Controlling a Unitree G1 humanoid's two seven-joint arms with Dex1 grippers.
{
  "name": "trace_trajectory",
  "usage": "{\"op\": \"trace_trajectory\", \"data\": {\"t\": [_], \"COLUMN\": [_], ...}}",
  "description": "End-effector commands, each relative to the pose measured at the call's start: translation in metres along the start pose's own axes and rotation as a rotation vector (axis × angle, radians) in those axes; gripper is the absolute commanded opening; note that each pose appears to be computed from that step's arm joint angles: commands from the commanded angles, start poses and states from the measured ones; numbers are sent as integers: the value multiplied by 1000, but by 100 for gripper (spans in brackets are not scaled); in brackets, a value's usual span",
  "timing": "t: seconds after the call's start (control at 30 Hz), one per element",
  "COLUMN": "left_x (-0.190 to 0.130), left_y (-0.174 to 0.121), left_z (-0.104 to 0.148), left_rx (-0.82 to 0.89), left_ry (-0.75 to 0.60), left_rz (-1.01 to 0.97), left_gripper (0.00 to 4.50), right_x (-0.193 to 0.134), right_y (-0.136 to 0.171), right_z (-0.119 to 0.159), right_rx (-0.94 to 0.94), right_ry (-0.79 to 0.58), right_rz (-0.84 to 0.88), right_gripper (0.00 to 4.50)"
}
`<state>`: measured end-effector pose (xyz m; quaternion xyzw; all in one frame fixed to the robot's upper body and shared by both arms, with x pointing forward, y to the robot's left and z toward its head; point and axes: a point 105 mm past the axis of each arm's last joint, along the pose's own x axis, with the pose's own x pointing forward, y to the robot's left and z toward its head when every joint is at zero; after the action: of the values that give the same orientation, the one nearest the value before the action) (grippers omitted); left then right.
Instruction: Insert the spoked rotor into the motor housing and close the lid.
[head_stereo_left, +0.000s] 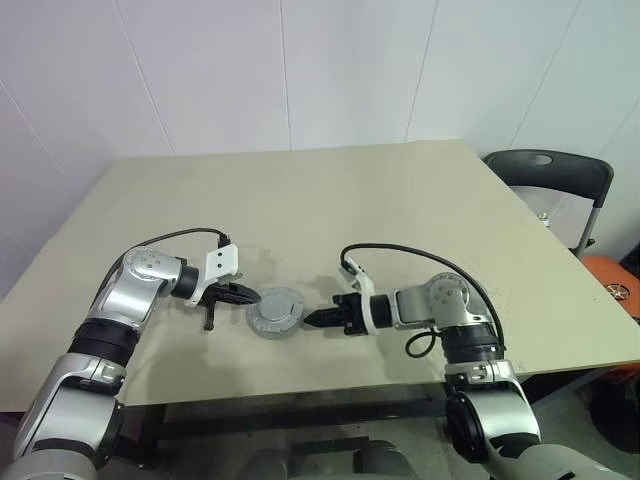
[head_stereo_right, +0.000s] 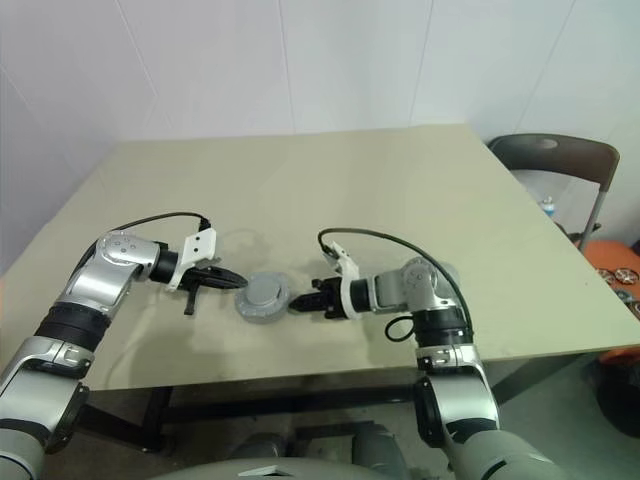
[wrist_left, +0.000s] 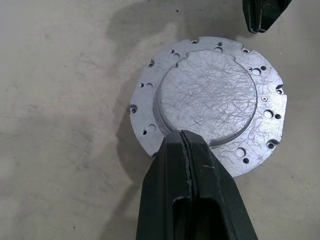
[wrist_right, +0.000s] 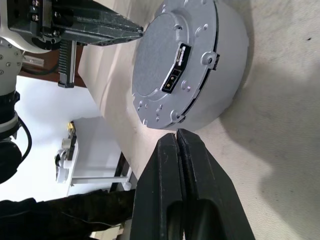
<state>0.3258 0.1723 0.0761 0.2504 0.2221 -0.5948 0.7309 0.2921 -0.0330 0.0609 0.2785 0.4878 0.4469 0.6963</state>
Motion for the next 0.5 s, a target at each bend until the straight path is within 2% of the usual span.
{"op": "trace_trajectory", "data": {"t": [0.03, 0.23, 0.4, 0.5], "left_x": [8, 7, 15, 19], "left_y": [-20, -20, -17, -16], "left_z": [-37, -41, -23, -21], "left_rx": [-81, -80, -63, -51], "left_ry": [144, 157, 61, 45], "left_rz": [-85, -77, -67, -56], "left_gripper": [0, 0, 0, 0], "right_x": [-3, -3, -2, -1], "right_y": [7, 6, 8, 13], "right_z": [7, 7, 7, 8], "right_rx": [-45, -46, -46, -40], "right_ry": [-26, -30, -31, -37], "right_rz": [13, 13, 25, 57], "right_gripper": [5, 5, 5, 5]}}
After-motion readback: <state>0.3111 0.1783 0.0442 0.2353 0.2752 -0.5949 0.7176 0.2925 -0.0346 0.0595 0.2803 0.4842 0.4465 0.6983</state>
